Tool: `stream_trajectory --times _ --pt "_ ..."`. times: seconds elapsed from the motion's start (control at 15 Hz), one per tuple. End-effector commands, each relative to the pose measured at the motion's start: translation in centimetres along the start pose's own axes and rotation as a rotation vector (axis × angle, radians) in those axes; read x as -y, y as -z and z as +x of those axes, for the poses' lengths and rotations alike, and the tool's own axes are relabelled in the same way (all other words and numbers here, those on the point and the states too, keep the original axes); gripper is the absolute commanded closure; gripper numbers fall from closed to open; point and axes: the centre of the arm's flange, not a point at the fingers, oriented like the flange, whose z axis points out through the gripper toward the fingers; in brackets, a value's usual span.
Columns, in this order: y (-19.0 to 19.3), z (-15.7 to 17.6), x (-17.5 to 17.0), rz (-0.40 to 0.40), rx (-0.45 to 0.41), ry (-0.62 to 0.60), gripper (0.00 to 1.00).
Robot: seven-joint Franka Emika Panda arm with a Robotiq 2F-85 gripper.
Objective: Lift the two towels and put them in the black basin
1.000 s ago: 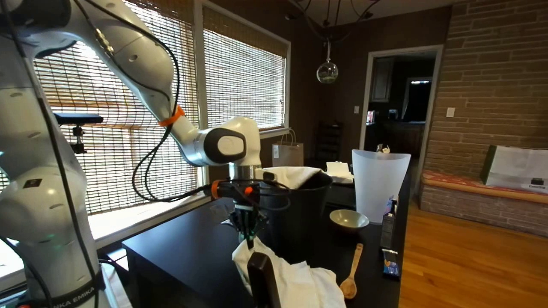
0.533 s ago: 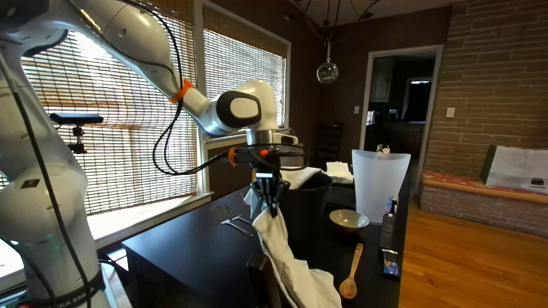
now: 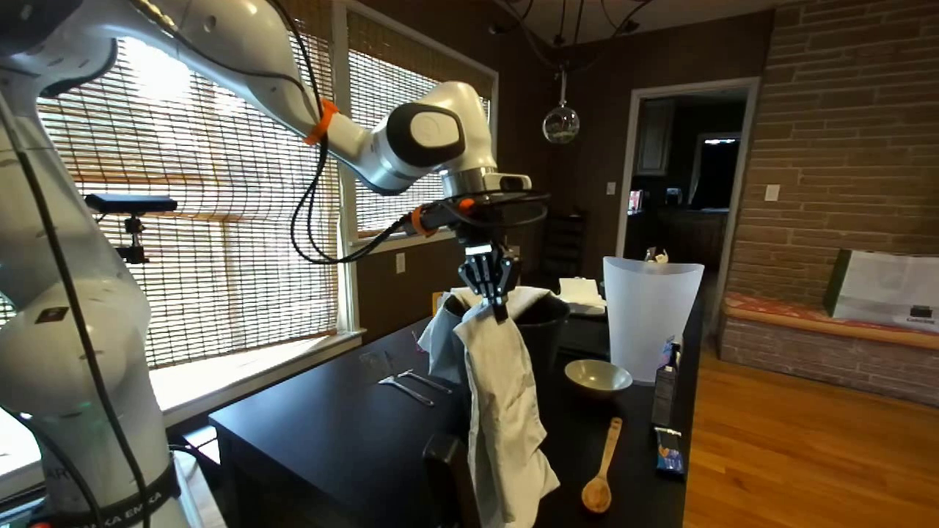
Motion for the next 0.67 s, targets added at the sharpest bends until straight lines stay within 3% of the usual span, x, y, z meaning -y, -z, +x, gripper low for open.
stream_trajectory --times 0.0,0.47,0.6 --pt "3.5 1.3 -1.4 -0.044 -0.010 -0.069 0.99" --pt "8.9 2.8 -2.6 -0.065 -0.048 -0.161 0.99" --pt "10.2 3.5 -2.1 -0.107 -0.068 -0.214 0.99"
